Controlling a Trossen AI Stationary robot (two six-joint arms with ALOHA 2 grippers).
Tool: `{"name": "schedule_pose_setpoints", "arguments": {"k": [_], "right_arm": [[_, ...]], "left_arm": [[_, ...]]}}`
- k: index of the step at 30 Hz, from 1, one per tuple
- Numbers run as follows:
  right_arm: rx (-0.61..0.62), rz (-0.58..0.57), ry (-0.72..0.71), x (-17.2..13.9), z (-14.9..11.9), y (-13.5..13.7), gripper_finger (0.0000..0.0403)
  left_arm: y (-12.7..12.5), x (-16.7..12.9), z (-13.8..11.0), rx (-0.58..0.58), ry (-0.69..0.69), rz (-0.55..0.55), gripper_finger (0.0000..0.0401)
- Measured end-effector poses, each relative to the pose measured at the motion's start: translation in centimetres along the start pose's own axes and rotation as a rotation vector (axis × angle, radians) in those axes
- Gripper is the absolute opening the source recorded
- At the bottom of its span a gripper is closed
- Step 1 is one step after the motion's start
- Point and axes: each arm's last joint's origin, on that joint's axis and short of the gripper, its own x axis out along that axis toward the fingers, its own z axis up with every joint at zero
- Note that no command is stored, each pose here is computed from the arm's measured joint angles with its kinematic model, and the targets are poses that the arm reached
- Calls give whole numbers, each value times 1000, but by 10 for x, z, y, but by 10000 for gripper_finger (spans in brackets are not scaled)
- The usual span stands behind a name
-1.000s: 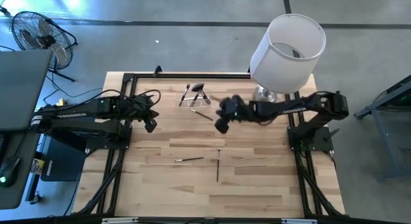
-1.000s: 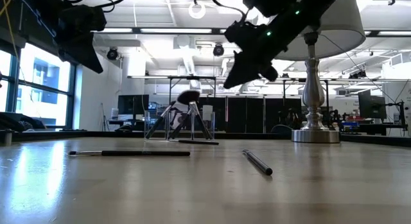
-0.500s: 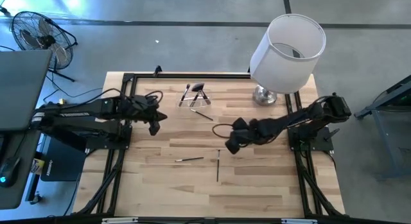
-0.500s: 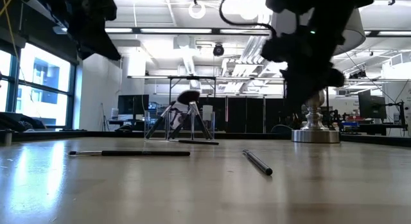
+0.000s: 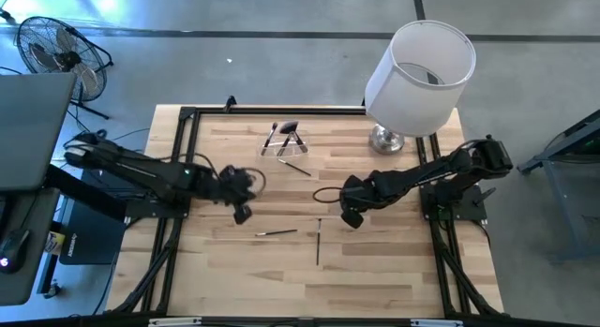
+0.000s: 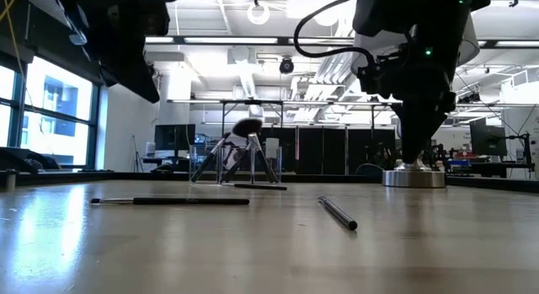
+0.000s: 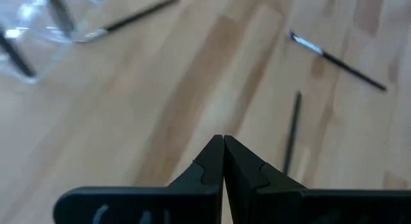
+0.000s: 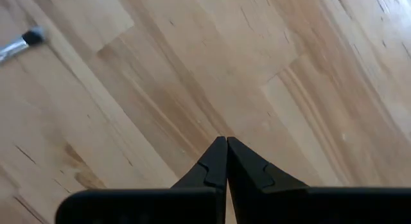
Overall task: Put items in baskets/containers
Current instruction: Put the foundation brush into the transparent organizer
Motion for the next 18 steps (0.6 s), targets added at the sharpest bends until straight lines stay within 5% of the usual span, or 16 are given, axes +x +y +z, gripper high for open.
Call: {"name": "schedule_pose_setpoints", "arguments": {"k": [11, 18], "right_arm": [[-137, -15, -67, 0, 4, 2, 3], [-149, 0, -137, -1, 9, 5, 4]], "left_arm": [[-66, 17, -6, 119, 227, 103, 1], [-90, 16, -20, 146, 302, 13, 1]]}}
